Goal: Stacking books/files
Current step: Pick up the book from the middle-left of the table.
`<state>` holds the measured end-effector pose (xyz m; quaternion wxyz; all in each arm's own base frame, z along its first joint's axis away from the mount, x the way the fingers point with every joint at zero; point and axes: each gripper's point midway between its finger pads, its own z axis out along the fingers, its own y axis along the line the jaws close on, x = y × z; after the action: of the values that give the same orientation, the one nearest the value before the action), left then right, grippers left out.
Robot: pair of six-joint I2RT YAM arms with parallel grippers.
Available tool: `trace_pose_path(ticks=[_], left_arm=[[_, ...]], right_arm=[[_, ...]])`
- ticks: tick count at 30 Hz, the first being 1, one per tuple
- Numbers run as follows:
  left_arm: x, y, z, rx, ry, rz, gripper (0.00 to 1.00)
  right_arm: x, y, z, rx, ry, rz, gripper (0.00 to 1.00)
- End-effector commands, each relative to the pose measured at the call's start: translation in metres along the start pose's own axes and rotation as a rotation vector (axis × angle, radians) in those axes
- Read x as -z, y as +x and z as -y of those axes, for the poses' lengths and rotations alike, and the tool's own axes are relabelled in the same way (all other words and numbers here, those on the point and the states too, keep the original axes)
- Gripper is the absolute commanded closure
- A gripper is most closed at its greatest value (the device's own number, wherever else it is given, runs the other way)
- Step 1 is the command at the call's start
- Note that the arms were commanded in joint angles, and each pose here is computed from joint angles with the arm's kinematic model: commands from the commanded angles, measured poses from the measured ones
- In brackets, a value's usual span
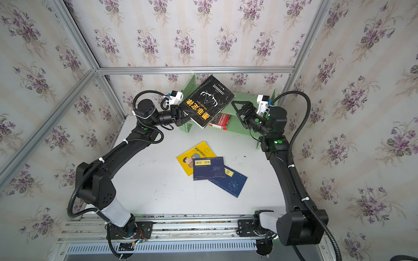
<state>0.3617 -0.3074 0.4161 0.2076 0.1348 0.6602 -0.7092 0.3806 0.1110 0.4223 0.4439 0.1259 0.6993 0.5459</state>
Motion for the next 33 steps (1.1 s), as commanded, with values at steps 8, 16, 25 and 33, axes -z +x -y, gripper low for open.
trace_pose_path(ticks=[8, 16, 25, 33], left_arm=[[0.012, 0.050, 0.013, -0.090, 0.031, -0.241, 0.91], [0.013, 0.054, 0.021, -0.097, 0.060, -0.287, 0.90], [0.010, 0.038, 0.014, -0.053, 0.057, -0.290, 0.87], [0.011, -0.019, -0.005, -0.016, -0.037, -0.113, 0.26]], right_arm=[[0.015, 0.037, -0.016, 0.008, -0.125, -0.252, 0.11], [0.015, 0.048, -0.014, -0.013, -0.163, -0.317, 0.36], [0.008, 0.040, -0.027, -0.044, -0.292, -0.345, 0.76], [-0.001, 0.028, -0.012, -0.066, -0.258, -0.255, 0.91]])
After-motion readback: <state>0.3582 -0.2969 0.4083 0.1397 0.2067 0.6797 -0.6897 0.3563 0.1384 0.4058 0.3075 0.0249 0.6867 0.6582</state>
